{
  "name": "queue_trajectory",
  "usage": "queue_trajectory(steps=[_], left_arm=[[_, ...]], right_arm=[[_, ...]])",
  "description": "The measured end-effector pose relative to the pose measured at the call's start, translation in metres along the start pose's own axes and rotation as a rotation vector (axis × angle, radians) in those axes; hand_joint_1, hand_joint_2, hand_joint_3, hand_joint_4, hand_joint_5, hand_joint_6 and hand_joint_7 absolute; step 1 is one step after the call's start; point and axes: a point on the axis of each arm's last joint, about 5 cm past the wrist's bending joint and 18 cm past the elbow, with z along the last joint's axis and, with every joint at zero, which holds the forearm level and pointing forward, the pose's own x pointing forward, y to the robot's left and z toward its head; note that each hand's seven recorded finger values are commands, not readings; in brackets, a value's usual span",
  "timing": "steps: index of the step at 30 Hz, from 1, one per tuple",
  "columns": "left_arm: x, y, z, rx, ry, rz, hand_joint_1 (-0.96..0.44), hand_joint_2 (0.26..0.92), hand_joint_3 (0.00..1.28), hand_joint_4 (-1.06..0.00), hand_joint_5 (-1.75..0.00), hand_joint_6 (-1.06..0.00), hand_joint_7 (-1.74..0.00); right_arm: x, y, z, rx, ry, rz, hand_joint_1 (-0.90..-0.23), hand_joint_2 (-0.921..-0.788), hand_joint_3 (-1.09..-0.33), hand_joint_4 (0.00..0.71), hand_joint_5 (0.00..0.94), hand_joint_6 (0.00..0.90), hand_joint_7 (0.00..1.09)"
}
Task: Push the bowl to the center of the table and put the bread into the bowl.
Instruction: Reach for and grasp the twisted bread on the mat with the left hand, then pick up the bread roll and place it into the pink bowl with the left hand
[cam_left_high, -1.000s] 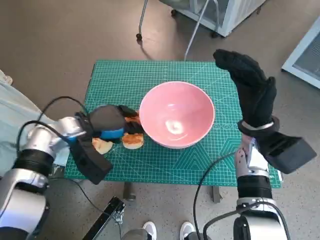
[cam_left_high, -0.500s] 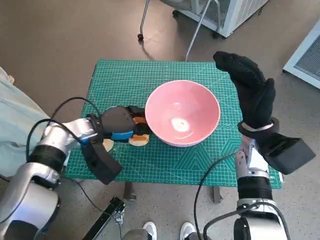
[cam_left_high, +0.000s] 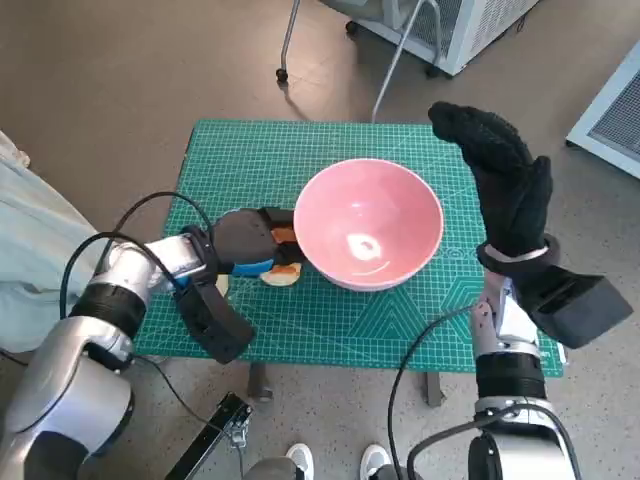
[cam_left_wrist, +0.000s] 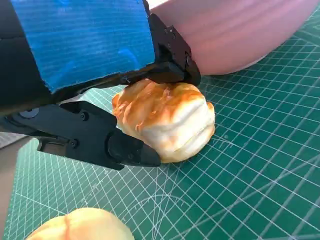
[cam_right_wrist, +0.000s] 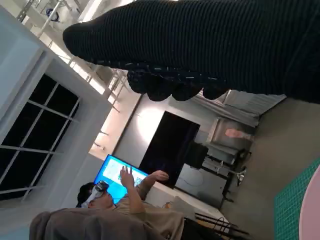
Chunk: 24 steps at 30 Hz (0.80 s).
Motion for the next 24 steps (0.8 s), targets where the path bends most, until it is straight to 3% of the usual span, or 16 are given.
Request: queue_trajectory(steps=[1,4,15,24], left_arm=[[0.0,0.0,0.0,-0.001,0.005,0.002,-0.03,0.921,0.22,-0.48,-1.03,-0.56,-1.28],[0.001,0.001,-0.001,-0.002,0.015,0.01,-0.01,0.921,0.17,-0.51,-1.13,-0.61,-1.31],[-0.005,0.006,-0.008,-0.074,0.071,0.028,0.0,0.92,0.11,-0.56,-1.16,-0.67,-1.26],[-0.032,0.013,-0.03,-0.16,0.181,0.041,0.0,0.921,0.11,-0.56,-1.17,-0.66,-1.26]], right_arm=[[-0.0002,0.0,0.0,0.0,0.001,0.0,-0.649,-0.921,-0.751,0.266,0.004,-0.001,0.87],[-0.0003,0.0,0.0,0.001,0.002,0.0,-0.649,-0.921,-0.751,0.263,0.003,-0.001,0.87],[-0.0008,-0.001,0.0,0.002,0.0,-0.007,-0.651,-0.921,-0.747,0.262,0.002,-0.001,0.87],[-0.0022,-0.002,-0.001,0.012,0.004,-0.018,-0.652,-0.921,-0.745,0.262,0.003,-0.001,0.87]])
